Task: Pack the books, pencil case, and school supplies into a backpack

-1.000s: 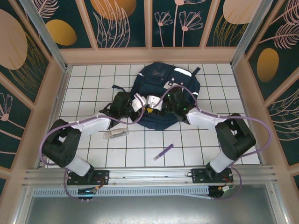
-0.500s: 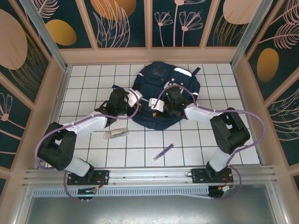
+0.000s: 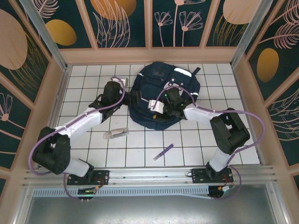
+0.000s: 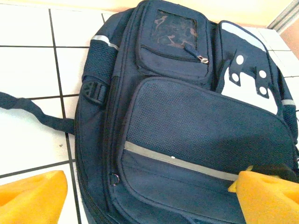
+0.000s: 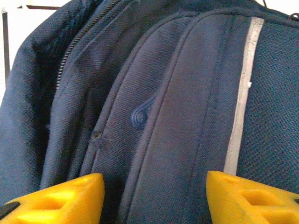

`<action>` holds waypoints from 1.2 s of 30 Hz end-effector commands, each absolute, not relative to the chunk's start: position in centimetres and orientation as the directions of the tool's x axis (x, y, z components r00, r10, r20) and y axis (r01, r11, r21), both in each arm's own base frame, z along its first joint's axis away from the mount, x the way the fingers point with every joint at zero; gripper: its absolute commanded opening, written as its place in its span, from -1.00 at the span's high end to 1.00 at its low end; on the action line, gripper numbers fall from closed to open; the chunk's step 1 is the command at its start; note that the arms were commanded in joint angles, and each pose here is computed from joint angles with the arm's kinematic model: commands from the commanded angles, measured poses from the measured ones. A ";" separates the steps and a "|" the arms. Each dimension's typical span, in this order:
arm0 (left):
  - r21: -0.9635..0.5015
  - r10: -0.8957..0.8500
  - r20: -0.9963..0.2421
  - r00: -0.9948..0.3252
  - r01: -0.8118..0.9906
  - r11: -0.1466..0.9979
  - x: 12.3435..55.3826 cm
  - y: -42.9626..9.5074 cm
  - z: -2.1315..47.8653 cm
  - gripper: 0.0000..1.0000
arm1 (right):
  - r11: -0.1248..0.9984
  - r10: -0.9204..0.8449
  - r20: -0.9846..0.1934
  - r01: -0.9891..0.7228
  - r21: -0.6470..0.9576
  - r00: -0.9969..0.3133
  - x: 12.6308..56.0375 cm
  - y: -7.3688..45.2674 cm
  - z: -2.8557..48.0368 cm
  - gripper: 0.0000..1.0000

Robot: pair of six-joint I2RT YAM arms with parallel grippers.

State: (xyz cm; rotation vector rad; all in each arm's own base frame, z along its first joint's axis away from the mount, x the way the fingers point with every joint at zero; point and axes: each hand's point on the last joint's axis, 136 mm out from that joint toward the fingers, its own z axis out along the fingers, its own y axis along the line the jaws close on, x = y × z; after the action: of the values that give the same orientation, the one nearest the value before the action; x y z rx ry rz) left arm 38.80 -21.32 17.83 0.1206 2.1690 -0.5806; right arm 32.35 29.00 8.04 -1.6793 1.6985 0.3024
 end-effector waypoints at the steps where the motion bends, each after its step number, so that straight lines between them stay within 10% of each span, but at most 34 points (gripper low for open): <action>1: -0.408 -0.161 -0.720 -0.675 0.224 0.885 38.3 -21.0 16.6 -0.81 | 0.108 -0.790 -0.604 -0.947 -0.302 0.103 31.4 28.9 7.6 -0.20; 8: -0.514 -0.131 -0.652 -0.747 0.309 0.800 37.2 -24.1 15.3 -0.55 | 0.252 -0.863 -0.501 -0.803 -0.540 0.067 36.1 26.7 7.3 0.34; 15: -0.545 -0.085 -0.609 -0.789 0.338 0.767 36.0 -26.5 14.2 -0.47 | 0.379 -0.710 -0.694 -0.768 -0.517 0.118 35.6 28.0 12.7 0.99; 36: -0.527 -0.009 -0.554 -0.833 0.341 0.779 37.2 -29.9 11.0 0.06 | 0.365 -0.460 -0.879 -0.875 -0.319 0.128 33.4 30.0 18.4 1.00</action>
State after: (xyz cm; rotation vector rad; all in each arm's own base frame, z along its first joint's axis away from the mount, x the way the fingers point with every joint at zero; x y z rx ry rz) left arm 37.12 -28.81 10.99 0.1882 2.4350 -0.8338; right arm 34.32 27.87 13.43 -1.2742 1.6800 0.3516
